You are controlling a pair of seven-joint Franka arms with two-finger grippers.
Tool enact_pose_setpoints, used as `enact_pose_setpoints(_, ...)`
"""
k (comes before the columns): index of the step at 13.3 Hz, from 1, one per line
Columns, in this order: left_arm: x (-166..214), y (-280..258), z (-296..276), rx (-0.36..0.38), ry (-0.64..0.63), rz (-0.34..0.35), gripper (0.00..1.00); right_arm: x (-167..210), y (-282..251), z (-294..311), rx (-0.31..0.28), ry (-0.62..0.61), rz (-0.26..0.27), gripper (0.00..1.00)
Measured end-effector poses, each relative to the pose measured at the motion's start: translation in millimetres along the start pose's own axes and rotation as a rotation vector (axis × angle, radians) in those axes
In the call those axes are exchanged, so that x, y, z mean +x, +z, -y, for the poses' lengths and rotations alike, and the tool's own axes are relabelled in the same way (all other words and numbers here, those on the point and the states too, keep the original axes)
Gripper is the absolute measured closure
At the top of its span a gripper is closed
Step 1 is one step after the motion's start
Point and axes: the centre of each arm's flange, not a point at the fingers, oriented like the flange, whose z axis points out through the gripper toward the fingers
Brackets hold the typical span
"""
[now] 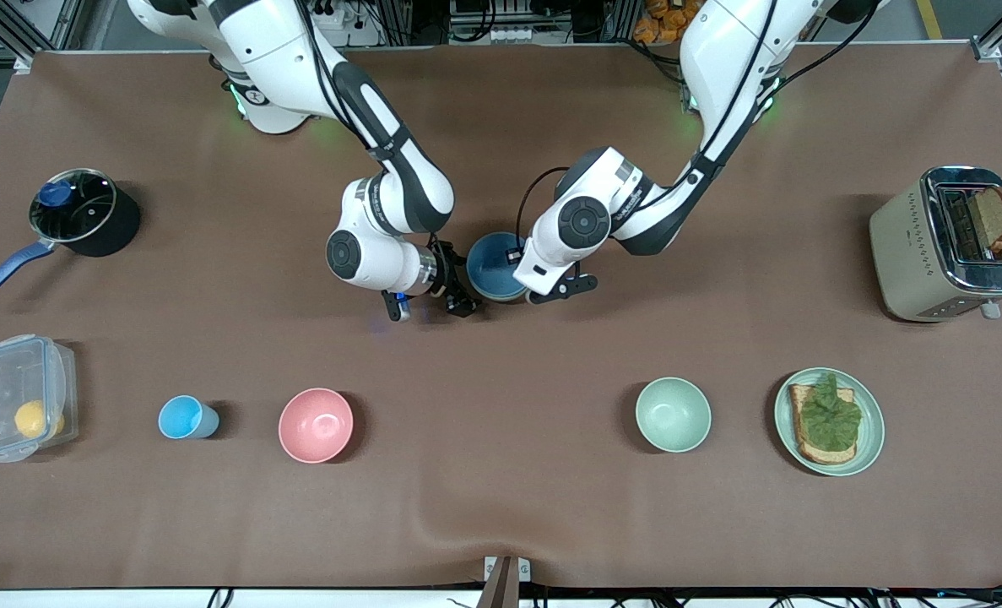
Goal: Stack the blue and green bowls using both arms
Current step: 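Lower the blue bowl into the green bowl with the left gripper, then open both grippers and withdraw them from the stacked bowls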
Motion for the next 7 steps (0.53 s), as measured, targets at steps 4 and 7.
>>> enact_pose_setpoints(4,7,-8,-1,-0.018,-0.008,-0.012,0.42,-1,0,0,-0.001,-0.002,0.0,0.0)
enact_pose_setpoints(7,10,-33,-6,-0.05,-0.006,-0.041,0.13,2,-2,2,0.0,0.001,-0.001,0.0)
